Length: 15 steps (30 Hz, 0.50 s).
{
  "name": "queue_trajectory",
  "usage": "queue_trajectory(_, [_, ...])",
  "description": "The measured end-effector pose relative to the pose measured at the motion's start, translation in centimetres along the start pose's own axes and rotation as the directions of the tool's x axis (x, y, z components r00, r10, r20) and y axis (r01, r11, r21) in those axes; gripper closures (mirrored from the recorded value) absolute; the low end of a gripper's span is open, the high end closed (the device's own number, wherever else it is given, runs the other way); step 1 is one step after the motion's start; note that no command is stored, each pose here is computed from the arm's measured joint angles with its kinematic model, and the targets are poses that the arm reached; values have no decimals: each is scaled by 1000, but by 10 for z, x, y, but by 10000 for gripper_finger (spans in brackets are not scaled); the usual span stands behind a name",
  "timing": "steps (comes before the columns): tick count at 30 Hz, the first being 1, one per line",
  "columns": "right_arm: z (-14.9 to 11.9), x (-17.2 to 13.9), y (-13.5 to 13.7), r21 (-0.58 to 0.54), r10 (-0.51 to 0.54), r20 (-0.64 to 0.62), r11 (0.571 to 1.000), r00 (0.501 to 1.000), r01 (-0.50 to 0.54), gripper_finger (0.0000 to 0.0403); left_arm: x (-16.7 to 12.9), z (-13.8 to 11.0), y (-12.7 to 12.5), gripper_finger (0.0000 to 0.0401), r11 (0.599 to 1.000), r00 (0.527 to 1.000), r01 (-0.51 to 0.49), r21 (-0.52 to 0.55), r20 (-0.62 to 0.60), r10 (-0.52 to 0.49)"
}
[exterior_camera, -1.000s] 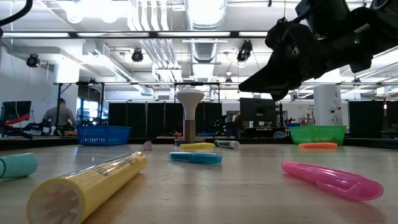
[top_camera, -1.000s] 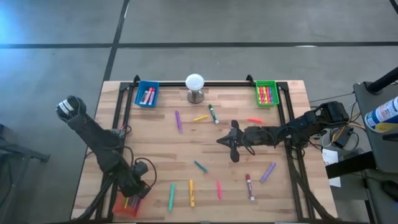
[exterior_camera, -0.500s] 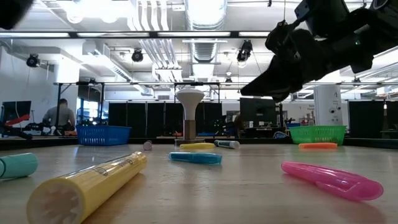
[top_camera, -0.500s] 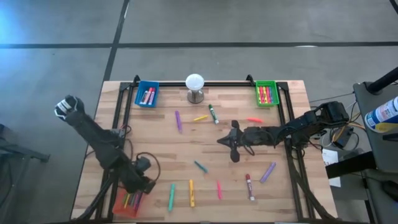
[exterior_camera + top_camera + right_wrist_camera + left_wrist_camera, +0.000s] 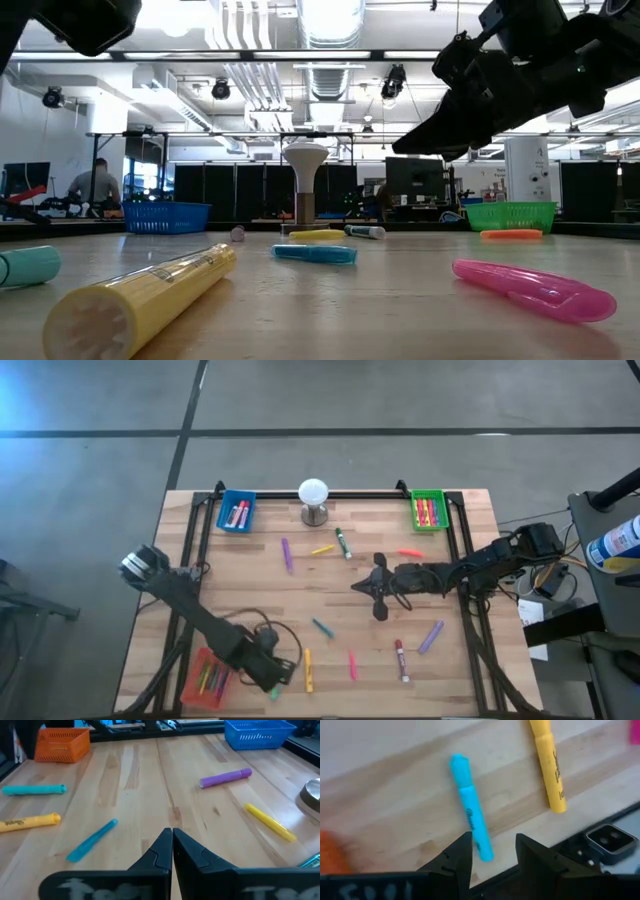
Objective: Pick & Place Markers
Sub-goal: Put the light blue highlighter pen into the green bin
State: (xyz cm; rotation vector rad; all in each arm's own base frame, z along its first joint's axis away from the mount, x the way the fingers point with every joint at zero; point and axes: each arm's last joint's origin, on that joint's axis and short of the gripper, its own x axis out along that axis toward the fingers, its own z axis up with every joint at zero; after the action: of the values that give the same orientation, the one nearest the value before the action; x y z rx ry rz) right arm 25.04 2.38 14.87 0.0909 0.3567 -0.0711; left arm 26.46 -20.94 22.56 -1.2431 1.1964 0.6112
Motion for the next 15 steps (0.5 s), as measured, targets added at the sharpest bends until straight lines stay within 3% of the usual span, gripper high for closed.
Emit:
queue_trajectory(7, [-3,-1,-1,-13,-1,-9,1000,1000,1,394,28,-13,-33,256,984,985,-171,-56,21,172])
queue_trajectory(11, [-4,-2,-1,-14,-2,-12,1000,1000,1,394,40,-18,-49,256,981,983,-180,-73,17,181])
queue_trajectory(15, [-5,-2,-1,-14,-1,-10,1000,1000,1,394,55,-19,-48,255,967,974,-220,-128,22,225])
